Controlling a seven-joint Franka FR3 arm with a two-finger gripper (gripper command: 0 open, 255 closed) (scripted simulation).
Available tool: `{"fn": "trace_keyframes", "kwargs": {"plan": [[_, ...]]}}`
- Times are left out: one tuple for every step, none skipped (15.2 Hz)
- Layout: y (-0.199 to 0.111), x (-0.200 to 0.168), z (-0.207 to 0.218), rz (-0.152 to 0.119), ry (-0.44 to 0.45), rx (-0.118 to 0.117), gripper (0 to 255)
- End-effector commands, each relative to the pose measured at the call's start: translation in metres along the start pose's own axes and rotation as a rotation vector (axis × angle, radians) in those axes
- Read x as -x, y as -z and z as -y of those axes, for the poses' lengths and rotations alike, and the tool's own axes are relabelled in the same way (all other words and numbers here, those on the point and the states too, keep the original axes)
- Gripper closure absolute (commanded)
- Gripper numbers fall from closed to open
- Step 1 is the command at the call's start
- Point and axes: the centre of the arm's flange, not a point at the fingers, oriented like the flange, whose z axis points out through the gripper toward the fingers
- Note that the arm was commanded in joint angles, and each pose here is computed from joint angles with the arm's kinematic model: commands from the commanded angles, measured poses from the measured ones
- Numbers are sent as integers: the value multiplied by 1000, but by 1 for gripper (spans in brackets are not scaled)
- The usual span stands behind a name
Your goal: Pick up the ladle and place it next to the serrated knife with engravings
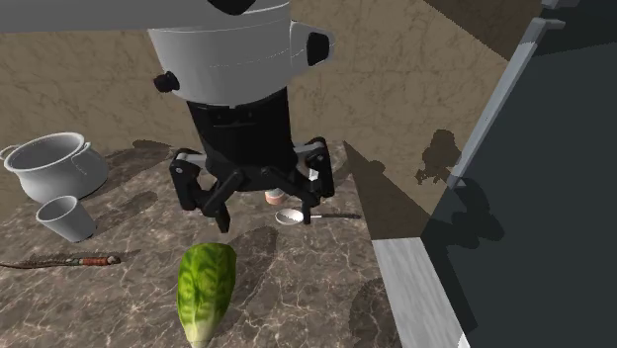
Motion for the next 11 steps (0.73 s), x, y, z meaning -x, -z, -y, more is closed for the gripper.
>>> {"fn": "trace_keyframes", "kwargs": {"plan": [[0,0,0,0,0,0,0],[-10,-3,-7,-4,37,2,0],[-20,-7,-15,-8,75,4,0],[-30,-11,-22,-11,112,6,0],[-40,-16,-29,-15,150,8,0],[-49,-20,-36,-19,187,9,0],[-59,-25,-42,-23,225,11,0],[-69,-31,-49,-27,262,13,0],[-79,-36,-55,-31,299,15,0],[-89,-42,-61,-34,337,17,0],[-98,-48,-67,-38,374,19,0]]}}
